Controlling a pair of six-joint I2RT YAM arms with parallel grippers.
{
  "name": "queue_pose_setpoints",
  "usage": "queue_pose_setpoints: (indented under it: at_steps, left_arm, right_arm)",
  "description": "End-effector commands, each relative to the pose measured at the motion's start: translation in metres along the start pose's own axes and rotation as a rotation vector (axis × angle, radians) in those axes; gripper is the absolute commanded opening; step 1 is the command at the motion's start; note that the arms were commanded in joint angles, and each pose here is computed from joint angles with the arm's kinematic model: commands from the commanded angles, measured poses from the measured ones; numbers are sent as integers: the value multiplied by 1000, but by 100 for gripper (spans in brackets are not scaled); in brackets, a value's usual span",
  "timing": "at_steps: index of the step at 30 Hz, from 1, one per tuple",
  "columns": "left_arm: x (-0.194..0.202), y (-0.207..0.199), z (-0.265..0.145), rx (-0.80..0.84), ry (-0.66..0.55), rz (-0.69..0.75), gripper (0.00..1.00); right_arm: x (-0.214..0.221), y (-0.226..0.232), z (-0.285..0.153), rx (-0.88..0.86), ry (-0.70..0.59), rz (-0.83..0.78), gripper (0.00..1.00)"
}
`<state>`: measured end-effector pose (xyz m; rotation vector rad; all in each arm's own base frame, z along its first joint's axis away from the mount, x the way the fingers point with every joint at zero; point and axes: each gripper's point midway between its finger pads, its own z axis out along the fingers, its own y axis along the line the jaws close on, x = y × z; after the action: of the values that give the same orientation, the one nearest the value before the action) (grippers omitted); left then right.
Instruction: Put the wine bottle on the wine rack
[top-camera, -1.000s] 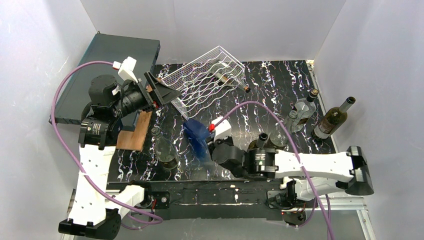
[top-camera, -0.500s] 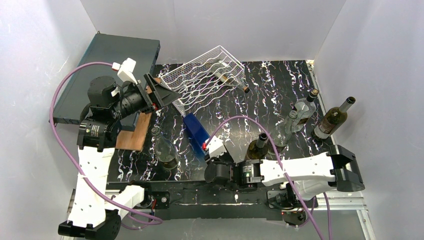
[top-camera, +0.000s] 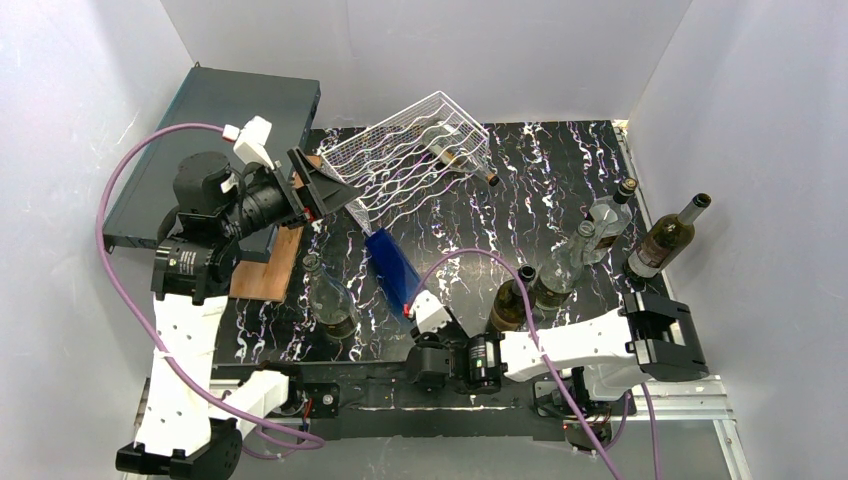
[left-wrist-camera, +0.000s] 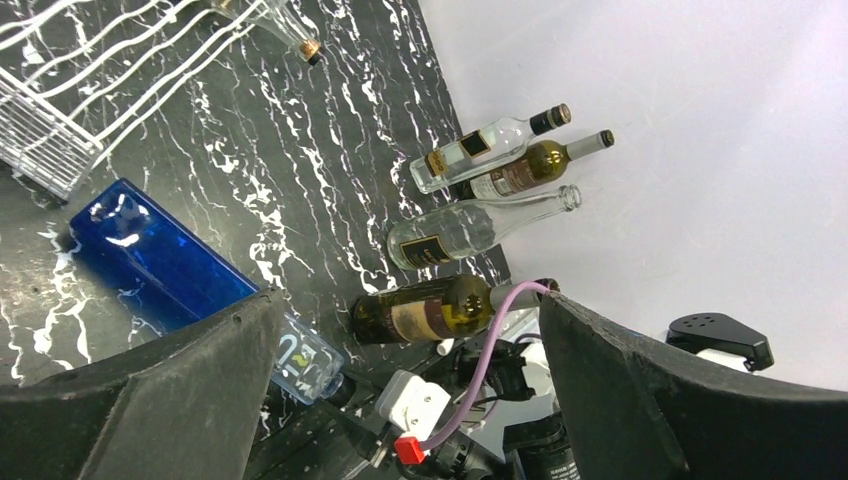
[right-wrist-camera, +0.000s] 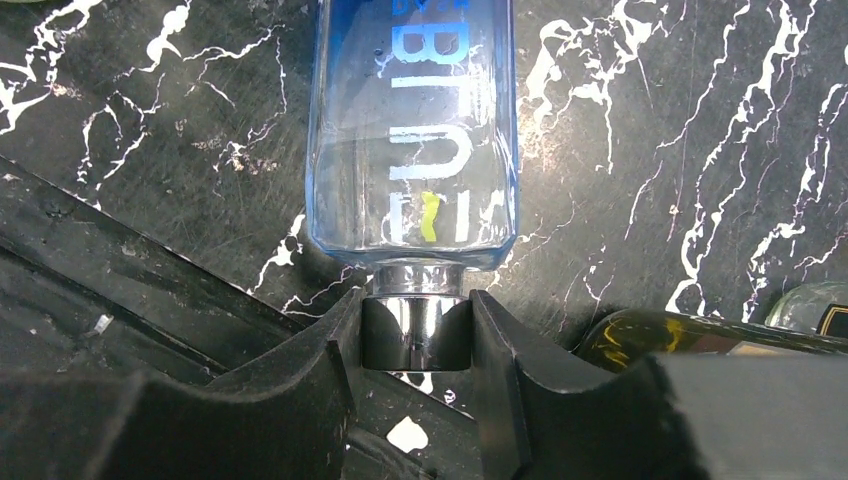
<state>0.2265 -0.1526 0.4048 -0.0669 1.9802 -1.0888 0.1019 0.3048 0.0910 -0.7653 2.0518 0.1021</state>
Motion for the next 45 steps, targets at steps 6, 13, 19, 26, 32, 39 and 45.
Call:
queue_pose_setpoints:
  at_steps: [6, 13, 19, 26, 32, 39, 45]
  left_arm:
    - [-21, 0, -34, -132, -100, 200, 99]
    - [-28, 4, -48, -192, -152, 260, 99]
    - [-46, 7, -63, -270, -242, 333, 99]
    - [-92, 7, -86, -395, -433, 444, 99]
    - [-118, 4, -84, -390, -555, 505, 99]
    - [-123, 16, -67, -408, -534, 575, 99]
    - [-128, 32, -69, -480, -562, 573, 99]
  right_arm:
    - [-49, 14, -24, -73, -62, 23, 98]
    - [-82, 19, -20, -48, -88, -47, 98]
    - [-97, 3, 27, 14, -20, -47, 97]
    - [-105, 1, 74, -54, 68, -35, 96]
    - [-95, 8, 109, -144, 158, -9, 91]
    - [-84, 4, 131, -131, 188, -40, 86]
    - [-77, -1, 142, -161, 207, -31, 80]
